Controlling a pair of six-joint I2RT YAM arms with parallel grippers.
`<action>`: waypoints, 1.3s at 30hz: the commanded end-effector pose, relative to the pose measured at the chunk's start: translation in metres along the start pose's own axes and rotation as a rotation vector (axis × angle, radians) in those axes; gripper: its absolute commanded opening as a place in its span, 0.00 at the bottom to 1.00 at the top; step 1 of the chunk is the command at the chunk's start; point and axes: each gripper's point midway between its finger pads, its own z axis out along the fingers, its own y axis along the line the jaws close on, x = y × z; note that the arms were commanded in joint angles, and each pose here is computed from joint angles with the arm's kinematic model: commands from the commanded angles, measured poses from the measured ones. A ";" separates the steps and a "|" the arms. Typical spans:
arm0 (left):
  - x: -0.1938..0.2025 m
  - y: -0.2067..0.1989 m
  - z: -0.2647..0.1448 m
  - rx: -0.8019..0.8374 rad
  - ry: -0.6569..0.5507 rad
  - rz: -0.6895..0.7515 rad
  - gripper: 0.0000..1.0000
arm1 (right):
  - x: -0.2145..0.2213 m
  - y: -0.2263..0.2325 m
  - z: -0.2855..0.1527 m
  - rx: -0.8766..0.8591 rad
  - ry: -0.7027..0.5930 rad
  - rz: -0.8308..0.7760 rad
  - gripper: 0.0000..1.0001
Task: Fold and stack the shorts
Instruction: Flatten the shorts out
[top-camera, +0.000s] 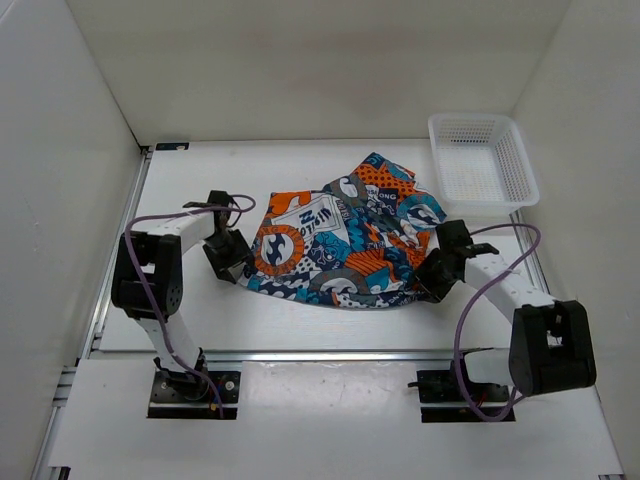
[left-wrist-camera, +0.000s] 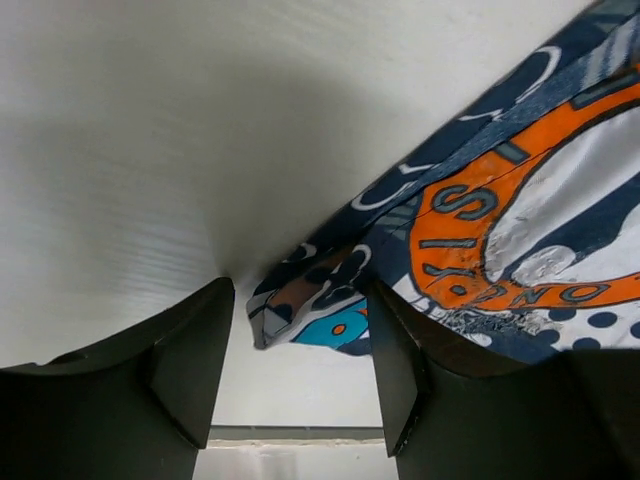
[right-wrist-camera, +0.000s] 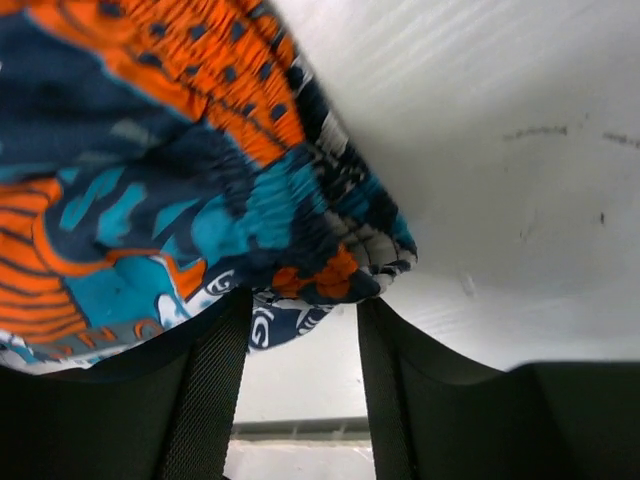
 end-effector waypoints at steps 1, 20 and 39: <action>-0.013 -0.020 -0.006 0.030 -0.057 0.029 0.67 | -0.009 0.009 0.010 -0.031 -0.006 0.038 0.51; -0.033 -0.037 -0.028 -0.054 -0.165 0.107 0.70 | -0.052 0.033 -0.021 -0.011 -0.140 -0.068 0.00; -0.032 -0.044 -0.007 -0.252 -0.179 0.238 0.58 | -0.046 0.021 -0.014 0.012 -0.133 -0.085 0.00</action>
